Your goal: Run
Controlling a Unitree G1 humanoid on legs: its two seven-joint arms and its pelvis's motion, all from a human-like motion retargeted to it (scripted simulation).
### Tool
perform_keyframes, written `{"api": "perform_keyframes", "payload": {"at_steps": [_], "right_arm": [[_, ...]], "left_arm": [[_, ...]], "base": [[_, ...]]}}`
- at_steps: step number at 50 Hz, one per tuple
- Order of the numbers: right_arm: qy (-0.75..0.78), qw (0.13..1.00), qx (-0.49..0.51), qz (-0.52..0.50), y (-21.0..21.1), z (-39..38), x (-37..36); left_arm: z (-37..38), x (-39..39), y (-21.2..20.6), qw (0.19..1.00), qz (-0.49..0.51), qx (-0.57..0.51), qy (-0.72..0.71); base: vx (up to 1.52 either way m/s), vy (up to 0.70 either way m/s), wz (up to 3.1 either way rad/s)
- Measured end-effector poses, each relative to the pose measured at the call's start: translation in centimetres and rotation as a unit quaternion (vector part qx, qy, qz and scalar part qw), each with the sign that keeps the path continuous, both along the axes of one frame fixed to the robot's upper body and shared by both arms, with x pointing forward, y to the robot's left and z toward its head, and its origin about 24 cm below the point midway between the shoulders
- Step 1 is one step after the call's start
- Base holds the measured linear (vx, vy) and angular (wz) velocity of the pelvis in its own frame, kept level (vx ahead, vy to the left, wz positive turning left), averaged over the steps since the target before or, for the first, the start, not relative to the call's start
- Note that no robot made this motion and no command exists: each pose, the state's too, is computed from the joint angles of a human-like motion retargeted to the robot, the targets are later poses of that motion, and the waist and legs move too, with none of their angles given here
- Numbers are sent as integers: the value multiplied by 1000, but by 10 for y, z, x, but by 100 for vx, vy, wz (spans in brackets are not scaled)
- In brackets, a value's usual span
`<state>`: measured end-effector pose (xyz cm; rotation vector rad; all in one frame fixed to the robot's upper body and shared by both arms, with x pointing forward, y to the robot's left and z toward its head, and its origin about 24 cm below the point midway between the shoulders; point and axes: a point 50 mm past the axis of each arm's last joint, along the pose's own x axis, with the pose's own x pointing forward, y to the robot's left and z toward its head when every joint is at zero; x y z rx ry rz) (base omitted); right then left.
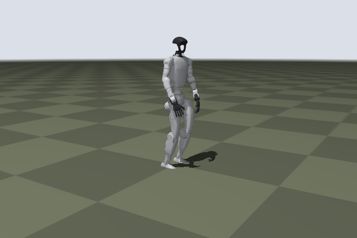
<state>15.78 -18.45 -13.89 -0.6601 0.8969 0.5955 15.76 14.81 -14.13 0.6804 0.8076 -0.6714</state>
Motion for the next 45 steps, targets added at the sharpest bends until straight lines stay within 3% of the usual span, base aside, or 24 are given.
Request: {"api": "perform_keyframes", "payload": {"at_steps": [12,19,25,32,37,45], "right_arm": [[-105,992,3,-66,-4,14,16],[-241,967,6,-79,4,41,42],[-364,928,-7,-77,0,77,70],[-247,955,2,-166,-18,39,21],[-180,969,-17,-166,-22,20,-3],[-294,947,8,-129,-25,60,40]], "left_arm": [[17,16,-1,992,65,-28,-107],[46,38,-9,962,131,-75,-226],[48,25,12,946,193,-64,-252],[11,-34,22,953,269,-32,-137],[4,-44,24,955,276,-22,-104],[21,-23,34,933,314,-34,-171]], "base": [[0,0,0],[0,0,-14],[9,0,-23],[20,-1,1],[11,0,9],[0,0,-4]]}}
